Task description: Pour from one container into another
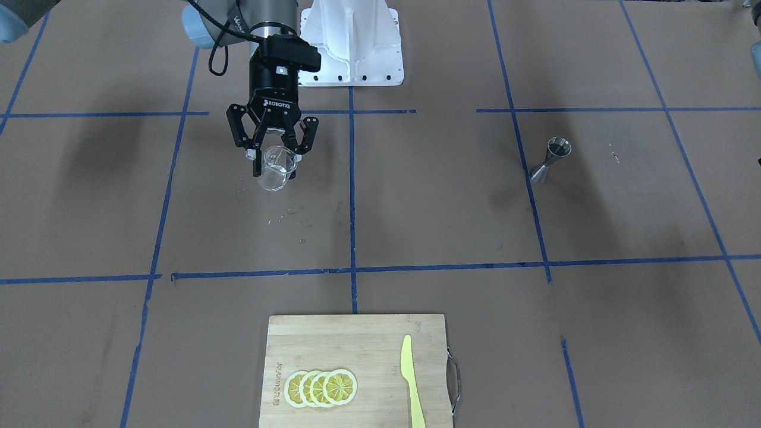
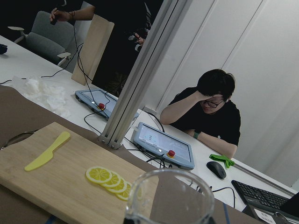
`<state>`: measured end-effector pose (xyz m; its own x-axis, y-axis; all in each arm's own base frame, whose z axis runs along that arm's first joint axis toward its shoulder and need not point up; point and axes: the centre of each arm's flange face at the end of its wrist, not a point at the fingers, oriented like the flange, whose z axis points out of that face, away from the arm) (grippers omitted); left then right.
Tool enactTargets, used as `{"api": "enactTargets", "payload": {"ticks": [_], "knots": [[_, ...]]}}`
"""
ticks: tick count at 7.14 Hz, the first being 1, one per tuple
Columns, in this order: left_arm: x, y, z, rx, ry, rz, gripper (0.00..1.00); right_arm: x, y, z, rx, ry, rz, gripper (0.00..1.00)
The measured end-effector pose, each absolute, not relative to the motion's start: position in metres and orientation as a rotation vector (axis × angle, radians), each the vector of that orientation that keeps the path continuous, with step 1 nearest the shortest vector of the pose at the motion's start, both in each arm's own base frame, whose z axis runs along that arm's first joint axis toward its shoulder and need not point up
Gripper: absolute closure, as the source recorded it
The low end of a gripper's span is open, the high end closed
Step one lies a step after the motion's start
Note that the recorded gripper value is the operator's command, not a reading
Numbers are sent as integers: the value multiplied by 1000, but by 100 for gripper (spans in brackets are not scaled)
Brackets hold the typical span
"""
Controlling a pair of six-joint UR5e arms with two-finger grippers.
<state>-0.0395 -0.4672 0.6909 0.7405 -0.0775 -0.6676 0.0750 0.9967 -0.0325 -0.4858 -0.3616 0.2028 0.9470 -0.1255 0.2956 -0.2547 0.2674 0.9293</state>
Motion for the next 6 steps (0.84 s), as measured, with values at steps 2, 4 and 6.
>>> {"api": "enactTargets", "payload": {"ticks": [2, 4, 6], "knots": [[-72, -472, 660, 13, 740, -152, 0, -486, -362, 203, 1306, -347, 93, 100], [-76, -474, 647, 37, 743, -153, 0, -478, -359, 225, 1323, -408, 127, 100], [-77, -475, 645, 51, 744, -146, 0, -457, -354, 271, 1338, -459, 158, 100]]}}
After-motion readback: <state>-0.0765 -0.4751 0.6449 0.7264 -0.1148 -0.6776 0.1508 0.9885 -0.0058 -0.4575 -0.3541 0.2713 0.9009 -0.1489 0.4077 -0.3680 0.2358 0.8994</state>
